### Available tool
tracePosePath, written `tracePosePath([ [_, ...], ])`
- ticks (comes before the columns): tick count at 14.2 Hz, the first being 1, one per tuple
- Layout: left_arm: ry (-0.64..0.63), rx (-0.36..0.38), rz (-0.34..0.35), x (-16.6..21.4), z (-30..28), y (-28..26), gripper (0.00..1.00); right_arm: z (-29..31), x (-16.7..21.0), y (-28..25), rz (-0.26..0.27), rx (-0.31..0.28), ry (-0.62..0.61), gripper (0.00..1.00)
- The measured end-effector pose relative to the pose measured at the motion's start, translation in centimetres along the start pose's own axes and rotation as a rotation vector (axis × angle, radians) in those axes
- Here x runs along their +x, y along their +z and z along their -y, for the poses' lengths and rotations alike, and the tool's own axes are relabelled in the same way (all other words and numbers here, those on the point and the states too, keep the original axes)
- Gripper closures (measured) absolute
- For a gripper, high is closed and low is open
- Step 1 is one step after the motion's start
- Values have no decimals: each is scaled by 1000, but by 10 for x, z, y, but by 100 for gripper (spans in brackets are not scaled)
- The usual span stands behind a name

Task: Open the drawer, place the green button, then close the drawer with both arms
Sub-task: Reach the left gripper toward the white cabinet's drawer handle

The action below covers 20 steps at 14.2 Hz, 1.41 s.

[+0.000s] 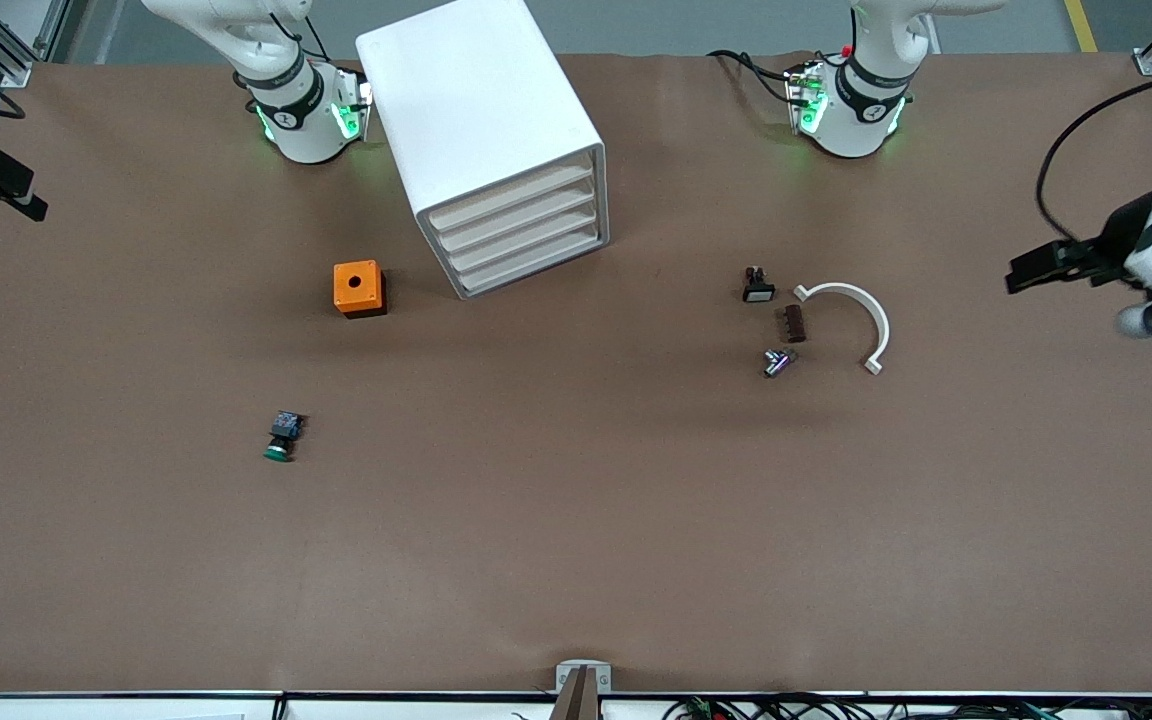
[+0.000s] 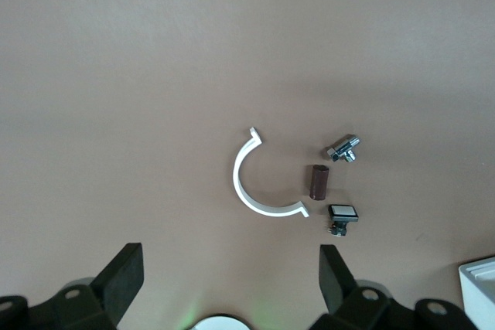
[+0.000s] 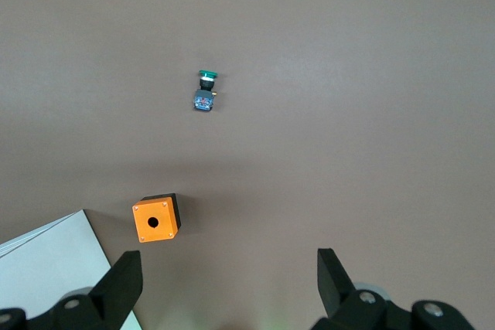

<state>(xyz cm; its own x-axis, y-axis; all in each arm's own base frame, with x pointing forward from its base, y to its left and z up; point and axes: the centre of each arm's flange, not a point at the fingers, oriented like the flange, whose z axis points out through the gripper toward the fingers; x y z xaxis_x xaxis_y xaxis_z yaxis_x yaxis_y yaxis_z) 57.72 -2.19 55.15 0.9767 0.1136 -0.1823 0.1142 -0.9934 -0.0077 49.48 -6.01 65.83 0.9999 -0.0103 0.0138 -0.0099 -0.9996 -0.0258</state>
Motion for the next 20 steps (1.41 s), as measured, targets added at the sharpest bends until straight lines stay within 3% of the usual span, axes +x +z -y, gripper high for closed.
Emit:
tracePosePath([
  [5, -132, 56, 131, 45, -55, 99, 0, 0, -1, -1, 5, 1, 0, 0],
  [12, -415, 149, 163, 62, -143, 182, 0, 1, 1, -1, 4, 0, -2, 0],
  [14, -493, 122, 197, 56, -167, 191, 0, 1, 3, 0, 4, 0, -2, 0],
  [17, -617, 20, 338, 44, -204, 213, 0, 2, 6, -2, 0, -2, -4, 0],
  [20, -753, -9, 469, 31, -244, 242, 0, 1, 6, -1, 2, -1, -3, 0],
])
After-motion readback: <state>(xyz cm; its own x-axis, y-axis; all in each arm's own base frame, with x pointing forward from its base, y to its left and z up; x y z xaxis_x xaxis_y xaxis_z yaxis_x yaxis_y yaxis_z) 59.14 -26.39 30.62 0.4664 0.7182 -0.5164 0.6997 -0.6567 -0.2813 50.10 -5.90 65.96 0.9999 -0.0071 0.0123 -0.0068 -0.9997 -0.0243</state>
